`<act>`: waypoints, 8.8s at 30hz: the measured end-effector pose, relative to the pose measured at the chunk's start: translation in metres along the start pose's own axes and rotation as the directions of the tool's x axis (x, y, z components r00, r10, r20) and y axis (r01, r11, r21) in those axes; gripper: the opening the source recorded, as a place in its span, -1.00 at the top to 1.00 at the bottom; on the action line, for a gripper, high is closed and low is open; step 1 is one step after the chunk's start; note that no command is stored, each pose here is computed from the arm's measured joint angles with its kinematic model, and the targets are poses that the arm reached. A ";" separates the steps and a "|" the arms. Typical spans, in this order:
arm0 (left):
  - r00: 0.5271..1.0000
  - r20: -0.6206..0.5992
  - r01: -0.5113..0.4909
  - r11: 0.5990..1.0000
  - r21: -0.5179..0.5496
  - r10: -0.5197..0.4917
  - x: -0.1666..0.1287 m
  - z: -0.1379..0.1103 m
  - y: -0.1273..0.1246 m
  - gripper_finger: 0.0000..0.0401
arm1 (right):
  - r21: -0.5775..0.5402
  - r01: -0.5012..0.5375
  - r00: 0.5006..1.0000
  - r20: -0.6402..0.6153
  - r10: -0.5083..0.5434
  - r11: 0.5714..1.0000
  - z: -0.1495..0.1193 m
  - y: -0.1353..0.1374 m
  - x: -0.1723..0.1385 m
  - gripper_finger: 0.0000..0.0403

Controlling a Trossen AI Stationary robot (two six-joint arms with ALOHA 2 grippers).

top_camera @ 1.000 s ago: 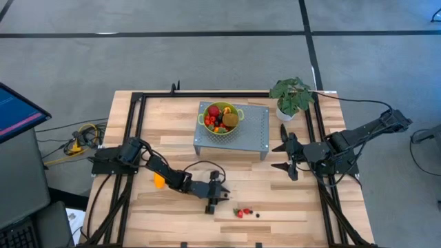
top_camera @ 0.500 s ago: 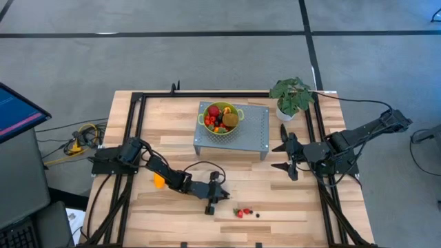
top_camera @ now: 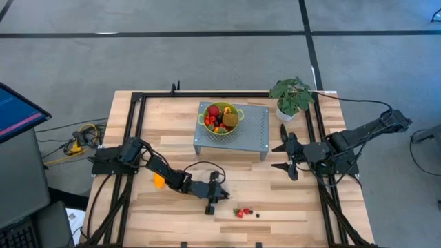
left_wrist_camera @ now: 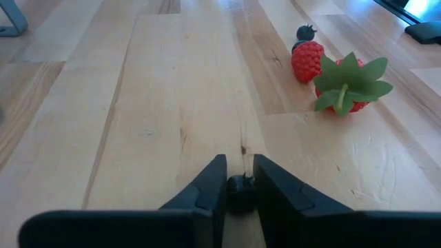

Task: Pick & Place Fruit
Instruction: Put the blueberry into the green strainer bowl on the shelf, then put the strawberry into the green strainer bowl on the shelf

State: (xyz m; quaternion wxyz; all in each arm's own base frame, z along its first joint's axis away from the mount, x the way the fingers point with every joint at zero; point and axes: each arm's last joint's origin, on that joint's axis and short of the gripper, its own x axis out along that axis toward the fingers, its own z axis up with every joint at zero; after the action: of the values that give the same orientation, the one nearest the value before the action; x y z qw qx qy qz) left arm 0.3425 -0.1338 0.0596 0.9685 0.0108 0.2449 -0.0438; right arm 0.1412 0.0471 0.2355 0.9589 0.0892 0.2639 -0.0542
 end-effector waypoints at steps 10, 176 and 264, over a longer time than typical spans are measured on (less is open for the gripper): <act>0.998 0.062 0.017 0.999 -0.031 -0.015 0.000 0.004 0.000 0.72 | -0.001 0.000 1.000 0.000 0.000 1.000 0.000 0.000 0.000 -0.50; 0.923 0.376 0.031 0.991 0.128 -0.077 -0.271 0.124 0.038 0.21 | -0.437 -0.007 0.744 0.598 0.297 0.899 0.106 0.104 0.061 -0.50; 0.901 0.427 0.033 0.993 0.118 -0.081 -0.273 0.129 0.038 0.21 | -0.003 0.115 0.949 -0.297 -0.111 0.993 -0.063 0.192 0.190 -0.19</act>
State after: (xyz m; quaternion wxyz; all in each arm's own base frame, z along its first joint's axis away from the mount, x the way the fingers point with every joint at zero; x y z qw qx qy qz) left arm 0.1675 -0.0795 0.3034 0.9949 0.0457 0.0222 -0.0865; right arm 0.3018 0.2367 0.1114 0.9031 0.0881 0.4088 -0.0971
